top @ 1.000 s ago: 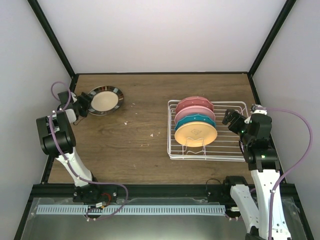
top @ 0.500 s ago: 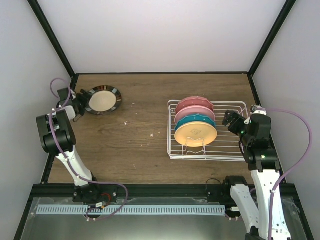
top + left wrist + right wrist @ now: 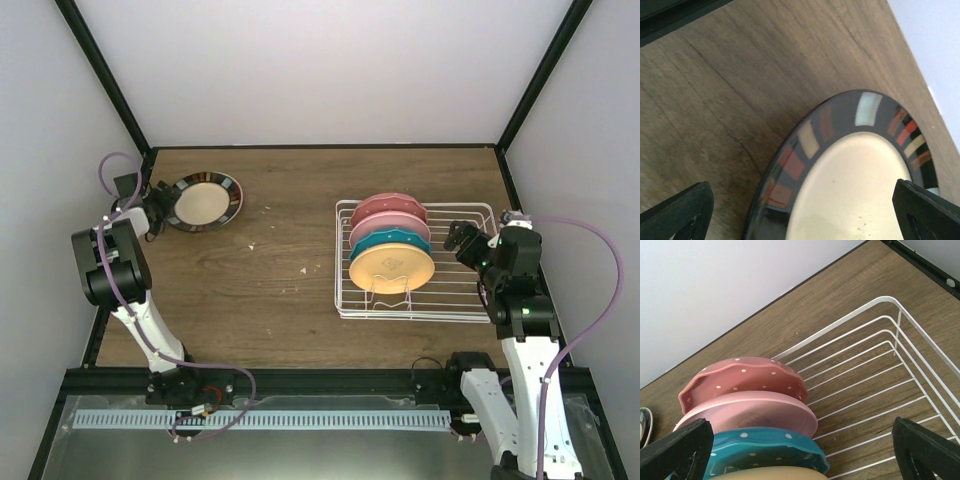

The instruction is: Unload the plates from the dish rack

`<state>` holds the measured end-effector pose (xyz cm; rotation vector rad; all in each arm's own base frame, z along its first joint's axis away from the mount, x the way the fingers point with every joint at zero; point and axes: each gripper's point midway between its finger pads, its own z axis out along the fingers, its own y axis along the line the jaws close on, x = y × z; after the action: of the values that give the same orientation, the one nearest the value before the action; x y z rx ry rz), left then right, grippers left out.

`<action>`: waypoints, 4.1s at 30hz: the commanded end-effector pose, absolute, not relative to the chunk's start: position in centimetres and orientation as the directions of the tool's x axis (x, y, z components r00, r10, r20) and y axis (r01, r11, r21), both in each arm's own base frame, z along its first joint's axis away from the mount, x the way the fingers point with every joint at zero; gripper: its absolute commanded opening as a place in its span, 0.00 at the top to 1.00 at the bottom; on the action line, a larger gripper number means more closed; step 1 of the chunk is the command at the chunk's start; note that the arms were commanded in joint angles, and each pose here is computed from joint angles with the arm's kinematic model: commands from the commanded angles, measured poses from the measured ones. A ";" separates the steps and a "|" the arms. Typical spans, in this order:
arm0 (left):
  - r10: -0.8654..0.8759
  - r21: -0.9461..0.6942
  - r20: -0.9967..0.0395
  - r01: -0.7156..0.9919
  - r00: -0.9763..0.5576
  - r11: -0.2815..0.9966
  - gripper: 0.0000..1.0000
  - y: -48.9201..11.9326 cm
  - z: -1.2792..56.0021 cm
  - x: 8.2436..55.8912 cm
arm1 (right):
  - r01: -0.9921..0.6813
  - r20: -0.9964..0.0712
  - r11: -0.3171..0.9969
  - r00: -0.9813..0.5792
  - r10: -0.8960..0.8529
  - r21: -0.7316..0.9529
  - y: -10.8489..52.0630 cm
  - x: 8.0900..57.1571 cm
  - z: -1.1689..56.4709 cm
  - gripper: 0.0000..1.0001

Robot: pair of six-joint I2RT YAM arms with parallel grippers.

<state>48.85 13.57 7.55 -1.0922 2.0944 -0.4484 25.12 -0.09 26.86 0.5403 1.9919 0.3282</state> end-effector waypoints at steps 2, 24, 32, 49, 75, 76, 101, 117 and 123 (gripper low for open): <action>-0.781 -0.496 -0.468 -0.608 -0.413 0.619 0.00 14.6 6.1 48.0 | 0.210 -0.774 0.862 -0.378 0.508 0.462 0.2 25.2 28.0 0.00; -0.450 -0.507 -0.783 0.022 -0.429 0.862 0.05 -0.1 26.3 53.1 | 0.198 -0.776 0.866 -0.385 0.500 0.460 0.4 25.2 27.4 0.00; 0.142 -0.100 -0.964 0.804 -0.224 0.585 0.14 -26.8 33.7 40.5 | 0.201 -0.779 0.866 -0.378 0.500 0.458 0.3 25.0 27.6 0.00; 0.530 0.356 -0.817 0.922 0.228 0.153 0.43 -38.7 25.2 25.8 | 0.214 -0.786 0.864 -0.359 0.503 0.455 -0.1 23.7 27.6 0.00; 0.580 0.401 -0.770 0.909 0.267 0.115 0.49 -42.7 19.5 26.8 | 0.196 -0.800 0.879 -0.364 0.477 0.435 0.0 23.1 28.2 0.00; 0.582 0.403 -0.768 0.908 0.268 0.114 0.50 -42.9 19.3 26.9 | 0.196 -0.801 0.880 -0.364 0.475 0.433 0.0 23.0 28.2 0.00; 0.594 0.512 -0.748 0.827 0.297 0.232 0.96 -42.9 21.7 28.2 | 0.203 -0.805 0.886 -0.369 0.464 0.418 -0.1 22.6 27.6 0.00; 0.425 0.453 -0.861 0.802 0.279 0.391 0.96 -40.7 33.3 27.5 | 0.208 -0.799 0.877 -0.361 0.480 0.433 -0.2 22.5 27.3 0.00; 0.246 0.339 -0.939 0.771 0.241 0.539 0.96 -35.0 40.2 28.7 | 0.206 -0.790 0.869 -0.362 0.495 0.450 0.0 22.9 26.9 0.00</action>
<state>27.89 -38.99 33.15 1.2112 1.3716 -0.3724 22.67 -0.27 27.02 0.5083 1.9601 0.3055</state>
